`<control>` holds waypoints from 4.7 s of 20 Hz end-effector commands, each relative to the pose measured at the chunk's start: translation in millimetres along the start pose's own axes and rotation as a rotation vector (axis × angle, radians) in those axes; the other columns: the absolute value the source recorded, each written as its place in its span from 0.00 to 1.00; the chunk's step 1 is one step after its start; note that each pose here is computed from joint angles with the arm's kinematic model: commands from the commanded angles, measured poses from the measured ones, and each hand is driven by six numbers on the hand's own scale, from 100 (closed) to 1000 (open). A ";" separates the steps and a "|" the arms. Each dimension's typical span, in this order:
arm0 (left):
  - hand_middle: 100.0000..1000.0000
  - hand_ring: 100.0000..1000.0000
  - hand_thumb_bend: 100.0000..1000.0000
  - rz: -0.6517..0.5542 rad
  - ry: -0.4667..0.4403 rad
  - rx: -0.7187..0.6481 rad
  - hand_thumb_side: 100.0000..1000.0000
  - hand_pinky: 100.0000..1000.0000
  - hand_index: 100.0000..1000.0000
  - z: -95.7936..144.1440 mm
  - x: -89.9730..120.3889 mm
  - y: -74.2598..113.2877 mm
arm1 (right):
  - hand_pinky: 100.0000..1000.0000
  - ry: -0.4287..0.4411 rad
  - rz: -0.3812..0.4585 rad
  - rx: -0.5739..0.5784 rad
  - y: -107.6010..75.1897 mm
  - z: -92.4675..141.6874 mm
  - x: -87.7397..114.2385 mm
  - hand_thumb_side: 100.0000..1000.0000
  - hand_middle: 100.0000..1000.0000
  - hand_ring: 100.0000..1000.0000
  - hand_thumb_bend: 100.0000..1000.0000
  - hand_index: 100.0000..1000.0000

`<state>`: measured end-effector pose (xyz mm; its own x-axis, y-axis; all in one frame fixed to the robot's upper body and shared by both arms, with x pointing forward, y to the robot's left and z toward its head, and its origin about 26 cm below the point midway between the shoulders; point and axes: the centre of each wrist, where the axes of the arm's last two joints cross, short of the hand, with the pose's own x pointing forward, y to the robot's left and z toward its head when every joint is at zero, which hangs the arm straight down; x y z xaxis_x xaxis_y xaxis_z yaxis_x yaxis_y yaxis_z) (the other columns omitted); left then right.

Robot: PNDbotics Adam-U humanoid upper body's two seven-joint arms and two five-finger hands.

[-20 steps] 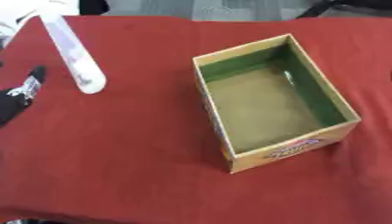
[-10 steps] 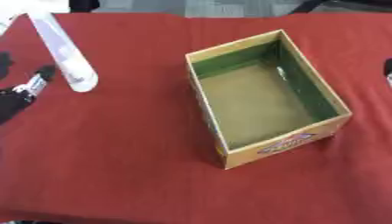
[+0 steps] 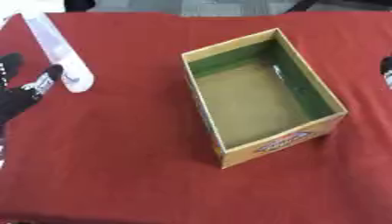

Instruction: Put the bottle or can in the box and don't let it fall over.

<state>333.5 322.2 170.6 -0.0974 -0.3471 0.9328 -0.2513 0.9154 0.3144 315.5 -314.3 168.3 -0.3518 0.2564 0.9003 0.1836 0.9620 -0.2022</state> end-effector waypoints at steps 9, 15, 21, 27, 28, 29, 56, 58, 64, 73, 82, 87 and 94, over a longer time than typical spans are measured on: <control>0.87 1.00 0.70 -0.020 -0.018 -0.015 0.36 0.85 0.91 -20.6 1.8 1.6 | 0.90 -0.037 0.015 0.005 -3.6 -3.8 11.1 0.34 0.84 0.89 0.12 0.93; 0.87 1.00 0.70 -0.037 -0.026 -0.006 0.37 0.85 0.91 -29.5 2.2 -1.0 | 0.90 -0.033 0.014 0.006 -3.2 -4.0 10.7 0.34 0.84 0.89 0.12 0.93; 0.87 1.00 0.69 -0.042 -0.039 0.009 0.37 0.85 0.91 -35.9 4.8 -5.3 | 0.90 -0.034 0.010 0.011 -2.6 -4.4 10.7 0.34 0.83 0.89 0.12 0.93; 0.86 1.00 0.69 -0.051 -0.052 0.045 0.37 0.84 0.91 -40.4 7.7 -7.1 | 0.90 -0.036 0.008 0.016 -1.7 -4.8 10.8 0.35 0.83 0.89 0.12 0.93; 0.86 1.00 0.68 -0.052 -0.054 0.052 0.38 0.84 0.90 -41.1 8.5 -7.3 | 0.90 -0.035 0.008 0.017 -1.6 -4.8 10.7 0.35 0.83 0.89 0.12 0.93; 0.86 1.00 0.68 -0.052 -0.056 0.057 0.38 0.84 0.90 -41.7 9.3 -7.7 | 0.90 -0.035 0.008 0.018 -1.5 -4.8 10.6 0.35 0.83 0.89 0.12 0.93; 0.85 1.00 0.66 -0.069 -0.026 0.146 0.37 0.83 0.89 -63.1 11.4 -16.6 | 0.90 -0.038 0.007 0.033 0.7 -5.6 11.1 0.36 0.83 0.89 0.10 0.93; 0.85 1.00 0.65 -0.078 -0.017 0.170 0.37 0.83 0.89 -64.1 9.3 -15.1 | 0.90 -0.037 0.008 0.032 0.6 -5.7 11.0 0.37 0.83 0.89 0.10 0.93; 0.84 1.00 0.65 -0.078 -0.009 0.188 0.36 0.83 0.88 -66.7 8.6 -16.7 | 0.90 -0.033 0.011 0.031 0.3 -5.7 10.3 0.37 0.83 0.89 0.09 0.93; 0.82 1.00 0.64 -0.049 0.004 0.184 0.36 0.81 0.87 -75.8 9.8 -23.9 | 0.90 -0.036 0.012 0.035 1.0 -6.6 11.3 0.38 0.83 0.89 0.08 0.93; 0.82 1.00 0.61 -0.035 0.018 0.156 0.37 0.80 0.83 -81.0 7.5 -33.0 | 0.90 -0.039 0.012 0.037 1.5 -7.5 12.5 0.39 0.83 0.89 0.08 0.93; 0.78 0.97 0.50 -0.006 0.046 0.141 0.30 0.78 0.81 -80.8 -0.1 -38.2 | 0.90 -0.041 0.010 0.035 1.5 -8.1 13.1 0.39 0.83 0.89 0.07 0.92; 0.68 0.87 0.21 0.032 0.080 0.139 0.15 0.71 0.70 -80.4 -7.8 -41.6 | 0.90 -0.042 0.009 0.034 1.7 -8.7 14.1 0.39 0.83 0.89 0.07 0.92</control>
<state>421.7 300.1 156.8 -0.0153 -0.2918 0.9564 -0.3712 0.8898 0.2655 319.6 -308.1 175.2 -0.3675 0.2523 0.8952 0.1481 0.9661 -0.2115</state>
